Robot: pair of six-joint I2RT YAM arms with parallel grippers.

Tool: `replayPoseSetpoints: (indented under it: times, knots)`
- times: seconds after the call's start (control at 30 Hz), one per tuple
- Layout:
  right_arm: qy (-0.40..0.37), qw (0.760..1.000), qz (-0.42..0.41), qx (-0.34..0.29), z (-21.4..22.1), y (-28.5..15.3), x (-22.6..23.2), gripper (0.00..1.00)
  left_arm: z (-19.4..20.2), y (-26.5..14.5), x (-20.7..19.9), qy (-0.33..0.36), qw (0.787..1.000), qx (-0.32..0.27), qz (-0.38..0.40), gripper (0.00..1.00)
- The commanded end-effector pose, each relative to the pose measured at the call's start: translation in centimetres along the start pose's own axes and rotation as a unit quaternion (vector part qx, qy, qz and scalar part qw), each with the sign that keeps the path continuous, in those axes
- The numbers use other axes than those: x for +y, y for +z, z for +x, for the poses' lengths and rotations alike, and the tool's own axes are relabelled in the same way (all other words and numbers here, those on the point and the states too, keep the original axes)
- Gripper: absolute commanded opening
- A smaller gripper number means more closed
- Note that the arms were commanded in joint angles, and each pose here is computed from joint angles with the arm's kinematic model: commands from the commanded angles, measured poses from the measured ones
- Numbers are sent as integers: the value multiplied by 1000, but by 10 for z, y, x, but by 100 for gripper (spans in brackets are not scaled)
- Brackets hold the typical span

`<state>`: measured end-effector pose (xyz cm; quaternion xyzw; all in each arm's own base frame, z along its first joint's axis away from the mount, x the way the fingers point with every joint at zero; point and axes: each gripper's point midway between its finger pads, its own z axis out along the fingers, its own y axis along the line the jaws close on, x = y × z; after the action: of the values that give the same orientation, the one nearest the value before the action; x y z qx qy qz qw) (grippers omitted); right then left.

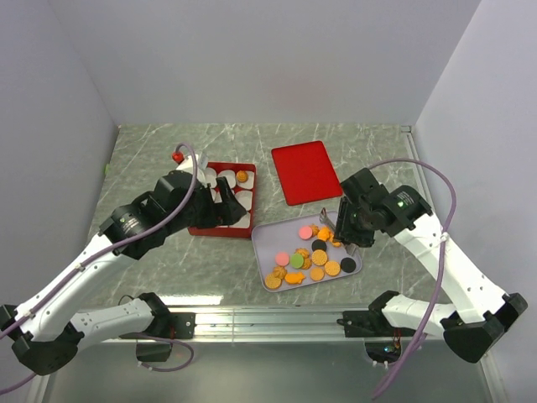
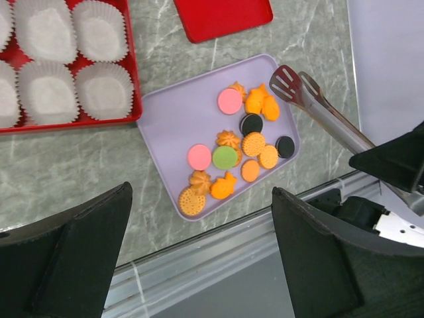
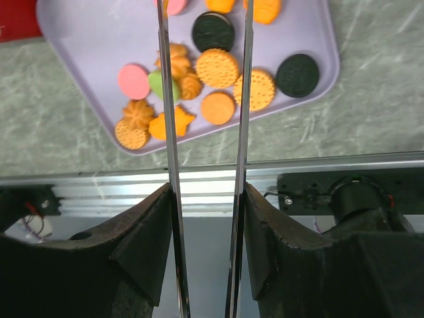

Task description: Pack the cookies

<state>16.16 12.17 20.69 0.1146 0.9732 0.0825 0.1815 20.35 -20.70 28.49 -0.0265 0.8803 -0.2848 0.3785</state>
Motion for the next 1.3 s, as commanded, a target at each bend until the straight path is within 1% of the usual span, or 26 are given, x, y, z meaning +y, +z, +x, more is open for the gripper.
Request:
replayPoseSetpoints:
  times: [0.0,0.23,0.6,0.97,1.27]
  knots:
    - [11,998,54,1,7,0,-28,50,-6,-1,-15,-17,999,-11,33,92]
    - [16,998,48,35,31,5,-38,50,5,1,-9,-31,999,1,32,90]
    - [-7,995,60,79,59,18,-55,50,13,3,-6,-44,999,10,30,88]
    - [-13,994,67,79,60,34,-56,50,13,5,-5,-49,998,10,25,87]
    - [-27,995,68,71,44,41,-45,48,10,4,-3,-40,999,9,16,86]
